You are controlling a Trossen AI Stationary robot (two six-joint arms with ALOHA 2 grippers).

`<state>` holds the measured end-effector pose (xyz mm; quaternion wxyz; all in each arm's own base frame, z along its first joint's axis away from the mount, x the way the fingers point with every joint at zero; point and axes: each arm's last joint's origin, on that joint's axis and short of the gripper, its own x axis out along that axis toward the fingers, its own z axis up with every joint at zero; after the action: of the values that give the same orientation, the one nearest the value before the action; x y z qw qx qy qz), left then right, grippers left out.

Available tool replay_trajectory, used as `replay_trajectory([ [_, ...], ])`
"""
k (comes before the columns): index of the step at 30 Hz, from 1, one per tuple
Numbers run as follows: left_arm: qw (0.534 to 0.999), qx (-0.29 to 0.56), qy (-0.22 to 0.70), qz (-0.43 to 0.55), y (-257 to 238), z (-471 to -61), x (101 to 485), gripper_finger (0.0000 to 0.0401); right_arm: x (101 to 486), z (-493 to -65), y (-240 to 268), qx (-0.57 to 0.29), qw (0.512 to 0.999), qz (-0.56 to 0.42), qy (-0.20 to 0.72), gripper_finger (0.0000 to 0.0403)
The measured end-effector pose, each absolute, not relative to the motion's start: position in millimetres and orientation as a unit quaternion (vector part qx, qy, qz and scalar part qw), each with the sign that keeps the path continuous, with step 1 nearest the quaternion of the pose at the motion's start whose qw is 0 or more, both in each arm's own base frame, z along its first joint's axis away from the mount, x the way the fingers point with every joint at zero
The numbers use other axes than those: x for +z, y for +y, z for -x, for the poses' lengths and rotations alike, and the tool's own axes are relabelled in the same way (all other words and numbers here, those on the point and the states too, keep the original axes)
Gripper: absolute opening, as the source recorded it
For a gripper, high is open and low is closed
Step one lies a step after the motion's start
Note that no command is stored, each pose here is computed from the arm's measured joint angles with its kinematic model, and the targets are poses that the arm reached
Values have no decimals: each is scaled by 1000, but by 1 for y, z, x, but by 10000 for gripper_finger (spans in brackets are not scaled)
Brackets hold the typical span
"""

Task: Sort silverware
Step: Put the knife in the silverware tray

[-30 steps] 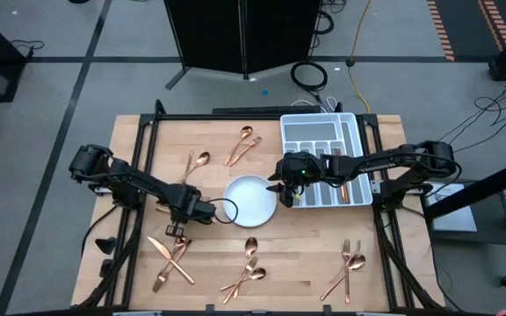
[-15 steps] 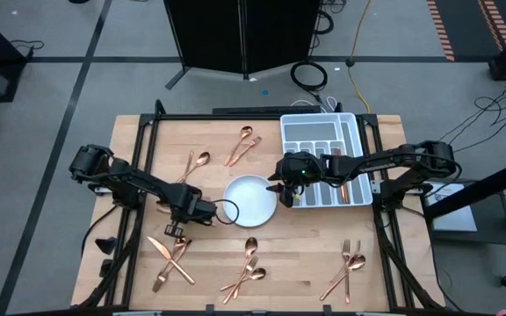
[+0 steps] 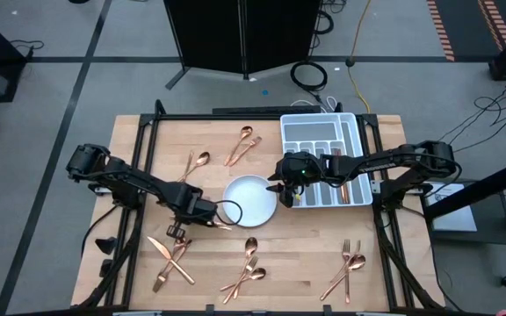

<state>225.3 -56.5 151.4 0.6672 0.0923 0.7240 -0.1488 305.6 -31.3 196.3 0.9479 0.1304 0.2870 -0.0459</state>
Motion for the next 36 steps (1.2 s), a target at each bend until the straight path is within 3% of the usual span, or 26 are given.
replay_trajectory([
  [7,650,-142,744,-55,-57,-221,153,11,196,-306,-31,-45,949,-126,287,162],
  [14,613,-113,782,-25,-59,-208,150,79,196,-306,-31,-43,949,-119,287,162],
  [21,606,-110,786,-50,-64,-200,143,133,196,-306,-31,-42,949,-117,289,162],
  [36,601,-90,791,-74,-64,-193,137,140,196,-305,-31,-40,950,-109,291,162],
])
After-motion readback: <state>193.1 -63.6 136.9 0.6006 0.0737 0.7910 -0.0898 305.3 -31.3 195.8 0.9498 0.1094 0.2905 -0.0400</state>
